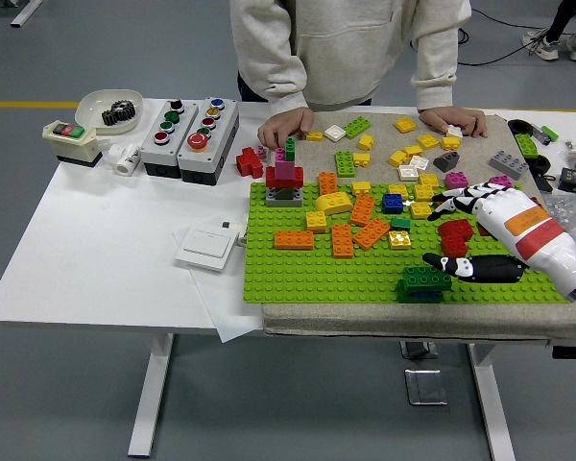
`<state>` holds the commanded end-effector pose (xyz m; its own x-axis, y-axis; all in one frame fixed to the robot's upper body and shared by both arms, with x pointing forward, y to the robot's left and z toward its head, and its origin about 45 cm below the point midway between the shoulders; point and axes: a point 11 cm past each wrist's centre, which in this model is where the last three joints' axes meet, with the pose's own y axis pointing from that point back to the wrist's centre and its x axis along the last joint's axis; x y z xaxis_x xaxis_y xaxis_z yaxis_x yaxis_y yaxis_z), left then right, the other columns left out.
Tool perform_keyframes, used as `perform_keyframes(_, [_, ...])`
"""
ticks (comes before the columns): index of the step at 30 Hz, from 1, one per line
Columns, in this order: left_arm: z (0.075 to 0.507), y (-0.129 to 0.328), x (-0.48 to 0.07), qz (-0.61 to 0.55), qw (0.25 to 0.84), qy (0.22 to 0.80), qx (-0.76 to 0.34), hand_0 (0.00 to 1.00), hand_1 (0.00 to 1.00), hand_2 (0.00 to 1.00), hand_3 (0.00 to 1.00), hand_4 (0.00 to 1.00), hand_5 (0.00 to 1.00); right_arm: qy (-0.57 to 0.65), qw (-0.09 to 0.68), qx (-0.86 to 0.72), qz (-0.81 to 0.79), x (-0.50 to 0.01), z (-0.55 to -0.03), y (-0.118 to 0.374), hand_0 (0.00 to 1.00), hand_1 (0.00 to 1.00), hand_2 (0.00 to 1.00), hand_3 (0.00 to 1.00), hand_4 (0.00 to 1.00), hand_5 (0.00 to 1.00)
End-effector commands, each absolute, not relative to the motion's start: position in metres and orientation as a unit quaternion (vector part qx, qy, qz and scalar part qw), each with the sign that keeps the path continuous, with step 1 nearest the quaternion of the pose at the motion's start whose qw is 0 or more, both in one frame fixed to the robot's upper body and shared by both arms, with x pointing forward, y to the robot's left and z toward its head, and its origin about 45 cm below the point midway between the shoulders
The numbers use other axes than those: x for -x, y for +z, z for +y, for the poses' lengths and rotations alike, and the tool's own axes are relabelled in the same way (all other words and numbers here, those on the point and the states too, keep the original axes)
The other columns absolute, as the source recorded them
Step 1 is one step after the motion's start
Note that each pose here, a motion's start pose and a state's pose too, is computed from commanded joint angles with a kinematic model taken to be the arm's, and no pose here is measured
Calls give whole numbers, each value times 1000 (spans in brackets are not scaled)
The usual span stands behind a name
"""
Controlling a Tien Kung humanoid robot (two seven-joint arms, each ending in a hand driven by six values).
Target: Pick up the brick,pile it on top of brick,press brick,pick up the brick,pile it on top of brick,press brick
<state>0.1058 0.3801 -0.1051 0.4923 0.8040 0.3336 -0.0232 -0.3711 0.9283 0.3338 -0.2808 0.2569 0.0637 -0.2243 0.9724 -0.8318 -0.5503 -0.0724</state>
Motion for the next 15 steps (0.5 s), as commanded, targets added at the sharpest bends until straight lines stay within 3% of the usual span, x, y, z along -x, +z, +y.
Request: perform_keyframes(15, [380,-104,-109,272,491,424,-711,655,708,725,586,663,658,583,250,-689,-350,-299,-257,251,709,659,706,589,837,765])
